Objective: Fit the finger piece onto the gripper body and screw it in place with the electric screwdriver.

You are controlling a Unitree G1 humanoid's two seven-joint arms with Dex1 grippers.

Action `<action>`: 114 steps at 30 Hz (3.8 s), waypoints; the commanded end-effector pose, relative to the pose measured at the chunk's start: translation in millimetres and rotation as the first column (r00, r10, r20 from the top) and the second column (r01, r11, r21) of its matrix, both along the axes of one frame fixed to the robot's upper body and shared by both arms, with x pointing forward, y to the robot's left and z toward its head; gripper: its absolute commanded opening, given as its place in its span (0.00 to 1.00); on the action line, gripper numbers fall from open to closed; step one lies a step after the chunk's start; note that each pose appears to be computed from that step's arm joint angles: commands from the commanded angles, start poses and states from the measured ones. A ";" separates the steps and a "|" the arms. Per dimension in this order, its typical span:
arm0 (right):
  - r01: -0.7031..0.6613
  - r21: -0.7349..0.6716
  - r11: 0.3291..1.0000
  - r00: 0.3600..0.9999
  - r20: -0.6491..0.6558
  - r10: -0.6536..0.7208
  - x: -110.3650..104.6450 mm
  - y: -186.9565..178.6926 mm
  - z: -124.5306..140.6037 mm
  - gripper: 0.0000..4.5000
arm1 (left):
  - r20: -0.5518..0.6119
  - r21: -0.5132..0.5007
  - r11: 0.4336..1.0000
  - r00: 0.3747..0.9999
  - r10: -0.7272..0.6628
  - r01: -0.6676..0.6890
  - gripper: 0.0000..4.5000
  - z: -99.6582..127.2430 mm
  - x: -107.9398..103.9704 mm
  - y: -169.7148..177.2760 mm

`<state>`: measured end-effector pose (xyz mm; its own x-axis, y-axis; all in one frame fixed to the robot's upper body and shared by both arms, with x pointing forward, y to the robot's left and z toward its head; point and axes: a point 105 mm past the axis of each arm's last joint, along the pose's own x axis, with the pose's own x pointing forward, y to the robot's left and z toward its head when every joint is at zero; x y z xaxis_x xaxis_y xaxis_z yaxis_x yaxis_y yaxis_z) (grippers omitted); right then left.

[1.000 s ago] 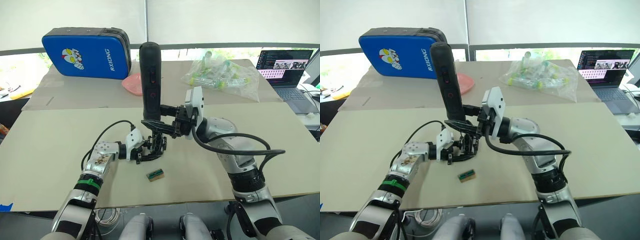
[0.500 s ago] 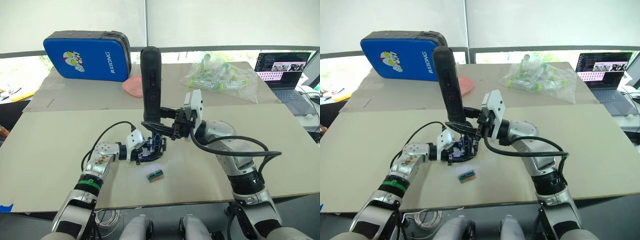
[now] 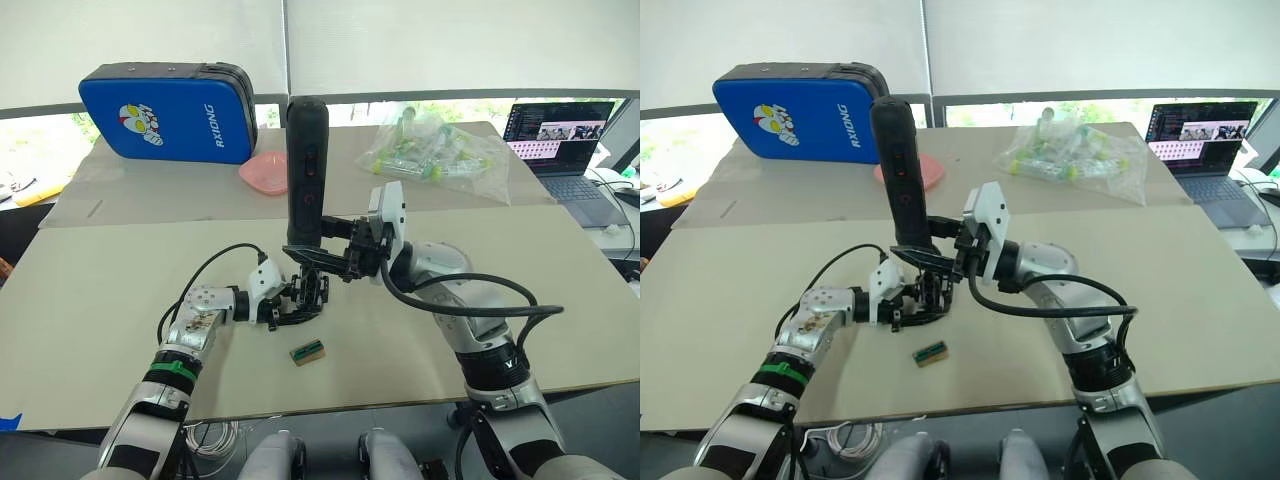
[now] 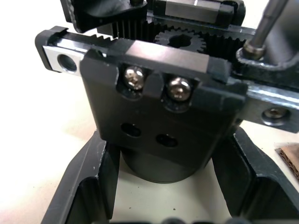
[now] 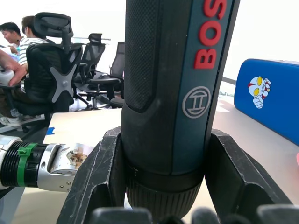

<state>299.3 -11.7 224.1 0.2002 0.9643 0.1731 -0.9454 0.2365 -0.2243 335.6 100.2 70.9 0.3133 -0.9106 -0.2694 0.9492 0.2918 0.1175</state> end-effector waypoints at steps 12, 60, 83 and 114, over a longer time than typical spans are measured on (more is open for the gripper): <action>-0.164 0.086 0.983 0.974 0.173 0.147 -32.4 -5.6 57.8 0.44 | -0.039 0.035 0.999 0.999 0.004 -0.003 0.51 -17.3 -12.3 1.6; -0.068 0.063 0.996 0.987 0.147 0.058 -90.5 -54.3 27.0 0.44 | 0.013 0.006 0.990 0.990 -0.144 0.144 0.99 22.3 -89.8 31.0; -0.206 0.034 0.978 0.970 0.137 0.199 -69.5 -16.4 -13.0 0.44 | -0.013 -0.010 0.997 0.997 -0.076 0.076 0.99 -15.1 -79.9 13.9; -0.224 0.009 0.975 0.972 0.071 0.222 -57.8 -7.0 -30.6 0.44 | -0.080 0.035 0.987 0.985 -0.151 0.155 0.99 -26.2 -90.6 0.4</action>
<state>247.3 -19.6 181.2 -0.0010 0.9875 0.1578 -0.9701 0.0373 -0.2399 252.7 105.3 57.9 0.1803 -0.9406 -0.2876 0.9826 0.1586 0.0970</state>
